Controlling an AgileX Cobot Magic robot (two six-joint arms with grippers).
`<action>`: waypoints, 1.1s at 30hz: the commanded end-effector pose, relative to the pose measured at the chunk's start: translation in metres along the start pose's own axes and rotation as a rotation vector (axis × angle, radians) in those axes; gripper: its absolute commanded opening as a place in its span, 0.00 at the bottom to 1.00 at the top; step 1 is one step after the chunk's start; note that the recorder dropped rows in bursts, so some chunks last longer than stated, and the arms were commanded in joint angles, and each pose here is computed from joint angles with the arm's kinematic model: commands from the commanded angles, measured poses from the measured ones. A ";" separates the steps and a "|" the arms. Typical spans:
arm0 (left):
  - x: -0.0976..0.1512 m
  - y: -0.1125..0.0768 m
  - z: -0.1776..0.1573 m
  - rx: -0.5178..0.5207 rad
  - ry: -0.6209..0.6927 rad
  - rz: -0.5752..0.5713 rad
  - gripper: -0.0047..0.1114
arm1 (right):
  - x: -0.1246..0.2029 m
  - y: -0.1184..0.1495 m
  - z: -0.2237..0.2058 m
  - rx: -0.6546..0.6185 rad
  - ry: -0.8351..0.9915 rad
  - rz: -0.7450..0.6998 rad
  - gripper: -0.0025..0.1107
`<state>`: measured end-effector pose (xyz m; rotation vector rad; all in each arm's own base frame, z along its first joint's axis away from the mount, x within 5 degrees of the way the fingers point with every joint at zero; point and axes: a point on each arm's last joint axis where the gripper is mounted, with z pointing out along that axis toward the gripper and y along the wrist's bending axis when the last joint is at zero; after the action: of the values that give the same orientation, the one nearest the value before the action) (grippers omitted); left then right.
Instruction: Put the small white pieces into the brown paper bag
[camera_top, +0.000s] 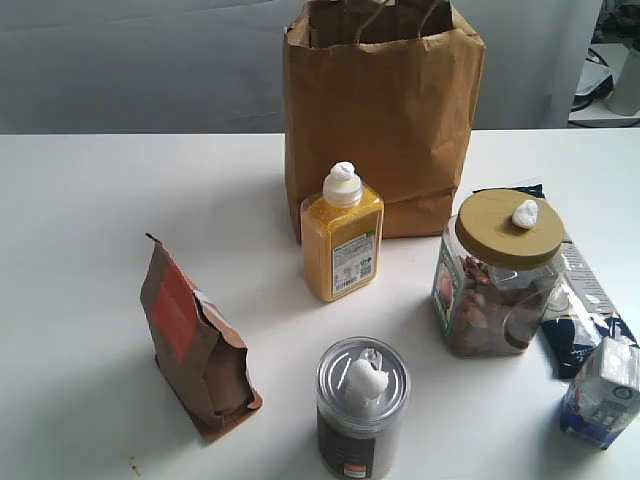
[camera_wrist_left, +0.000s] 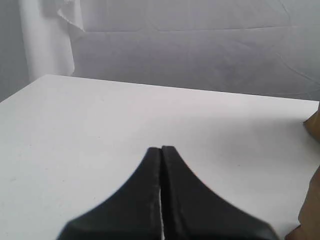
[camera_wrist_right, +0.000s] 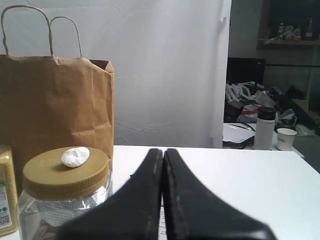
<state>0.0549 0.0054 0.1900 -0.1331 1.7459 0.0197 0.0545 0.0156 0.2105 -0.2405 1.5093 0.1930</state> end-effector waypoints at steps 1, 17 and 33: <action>0.001 -0.001 0.000 0.010 -0.005 -0.011 0.04 | 0.001 0.000 0.000 0.001 0.001 -0.010 0.02; 0.001 -0.001 0.000 0.010 -0.005 -0.011 0.04 | -0.026 -0.001 0.009 -0.003 0.022 0.194 0.02; 0.001 -0.001 0.000 0.010 -0.005 -0.011 0.04 | -0.083 0.024 0.107 -0.089 0.636 0.230 0.02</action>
<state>0.0549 0.0054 0.1900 -0.1331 1.7459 0.0197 0.1344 0.0548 0.2901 -0.1181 2.0723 0.4045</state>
